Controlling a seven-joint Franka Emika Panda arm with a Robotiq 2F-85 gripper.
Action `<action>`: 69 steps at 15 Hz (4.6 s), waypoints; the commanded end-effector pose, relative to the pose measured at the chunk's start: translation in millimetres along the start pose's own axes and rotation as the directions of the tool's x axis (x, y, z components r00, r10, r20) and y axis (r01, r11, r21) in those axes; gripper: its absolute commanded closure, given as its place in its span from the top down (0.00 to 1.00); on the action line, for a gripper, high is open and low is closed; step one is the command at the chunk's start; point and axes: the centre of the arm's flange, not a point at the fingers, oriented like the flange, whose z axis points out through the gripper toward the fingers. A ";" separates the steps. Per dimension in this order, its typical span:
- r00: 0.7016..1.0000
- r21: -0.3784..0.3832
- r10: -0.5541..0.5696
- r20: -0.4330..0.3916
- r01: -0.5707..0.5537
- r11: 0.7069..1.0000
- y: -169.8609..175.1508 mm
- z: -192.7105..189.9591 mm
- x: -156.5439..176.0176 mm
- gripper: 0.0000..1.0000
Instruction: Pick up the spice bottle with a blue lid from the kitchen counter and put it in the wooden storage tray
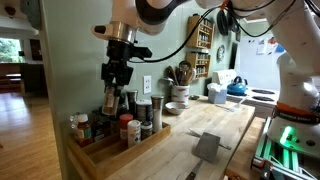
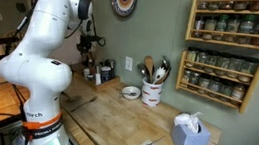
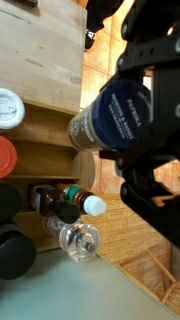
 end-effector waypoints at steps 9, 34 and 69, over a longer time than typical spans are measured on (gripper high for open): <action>0.999 0.040 0.020 0.044 -0.022 0.999 11.6 11.4 2.8 0.29; 0.967 0.039 0.168 0.193 -0.179 0.983 52.1 101.6 -8.4 0.29; 0.986 -0.063 0.154 0.063 -0.150 0.987 -26.2 81.7 -31.6 1.00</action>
